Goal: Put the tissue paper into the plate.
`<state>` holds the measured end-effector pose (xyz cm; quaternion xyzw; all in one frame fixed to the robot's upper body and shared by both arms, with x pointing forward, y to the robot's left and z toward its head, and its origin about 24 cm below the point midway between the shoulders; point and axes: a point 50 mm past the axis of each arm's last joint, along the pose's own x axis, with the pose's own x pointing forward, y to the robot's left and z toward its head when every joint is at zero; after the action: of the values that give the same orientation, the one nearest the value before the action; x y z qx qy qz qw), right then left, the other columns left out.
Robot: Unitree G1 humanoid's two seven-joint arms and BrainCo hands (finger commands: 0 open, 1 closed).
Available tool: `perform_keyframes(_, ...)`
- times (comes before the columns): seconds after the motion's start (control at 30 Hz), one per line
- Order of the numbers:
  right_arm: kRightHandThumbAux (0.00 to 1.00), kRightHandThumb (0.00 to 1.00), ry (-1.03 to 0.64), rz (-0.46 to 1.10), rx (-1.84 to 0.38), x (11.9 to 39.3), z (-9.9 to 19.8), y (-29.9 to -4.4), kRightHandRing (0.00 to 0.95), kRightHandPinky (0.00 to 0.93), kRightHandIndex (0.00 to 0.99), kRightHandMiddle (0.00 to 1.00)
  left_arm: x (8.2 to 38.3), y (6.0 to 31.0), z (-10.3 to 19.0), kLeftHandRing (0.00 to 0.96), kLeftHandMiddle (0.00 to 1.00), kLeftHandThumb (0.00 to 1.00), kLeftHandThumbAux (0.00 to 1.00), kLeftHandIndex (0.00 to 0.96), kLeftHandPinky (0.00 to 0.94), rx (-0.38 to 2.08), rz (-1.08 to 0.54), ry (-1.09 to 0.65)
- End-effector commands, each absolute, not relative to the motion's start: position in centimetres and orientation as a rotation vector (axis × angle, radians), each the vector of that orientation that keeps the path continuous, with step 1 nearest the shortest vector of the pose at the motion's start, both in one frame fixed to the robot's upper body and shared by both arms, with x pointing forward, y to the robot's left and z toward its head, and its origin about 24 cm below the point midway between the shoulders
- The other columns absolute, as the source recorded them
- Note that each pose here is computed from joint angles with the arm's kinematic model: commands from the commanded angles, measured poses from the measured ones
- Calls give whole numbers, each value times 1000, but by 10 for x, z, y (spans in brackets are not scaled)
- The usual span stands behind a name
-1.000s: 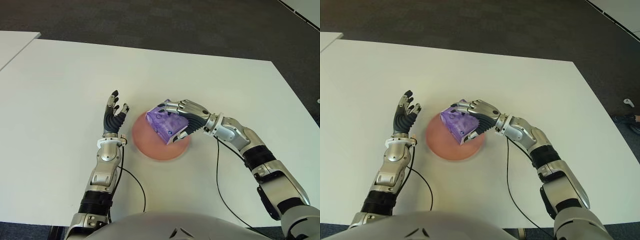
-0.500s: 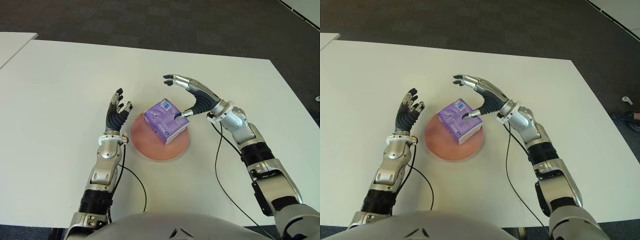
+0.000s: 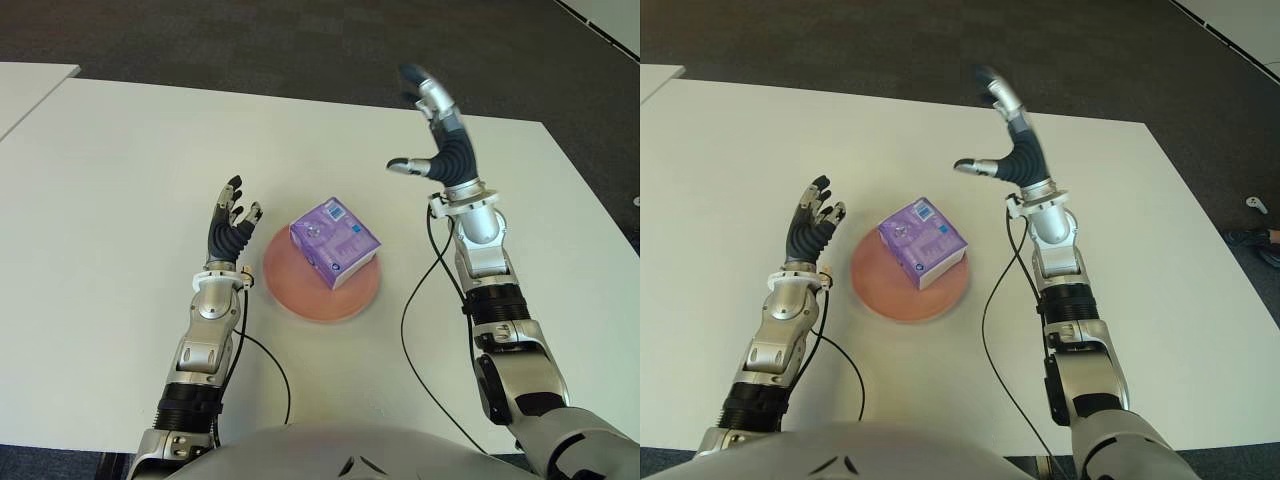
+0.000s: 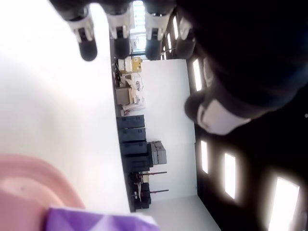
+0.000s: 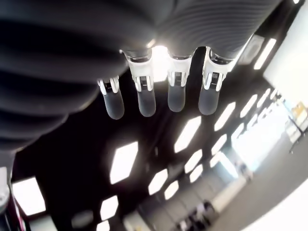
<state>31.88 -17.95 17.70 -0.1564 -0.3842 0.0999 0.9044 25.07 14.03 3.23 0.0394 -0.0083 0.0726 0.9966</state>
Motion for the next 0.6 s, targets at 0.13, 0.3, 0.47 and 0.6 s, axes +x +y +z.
perform_keyframes(0.13, 708, 143, -715, -26, -78, 324, 145, -200, 71, 87, 87, 96, 250, 142, 26, 0, 0, 0, 618, 0, 0, 84, 142, -9)
perform_keyframes(0.3, 721, 42, -663, -122, -17, 315, 114, -223, 55, 81, 75, 74, 248, 139, 28, 0, 0, 0, 619, 0, 0, 83, 149, -24)
perform_keyframes(0.47, 713, 5, -606, -158, 59, 303, 80, -225, 40, 78, 65, 55, 246, 136, 30, 0, 0, 0, 614, 0, 0, 76, 124, -41)
perform_keyframes(0.6, 713, 1, -518, -203, 83, 296, 52, -217, 28, 69, 58, 43, 245, 136, 32, 0, 0, 0, 609, 0, 0, 86, 119, -37)
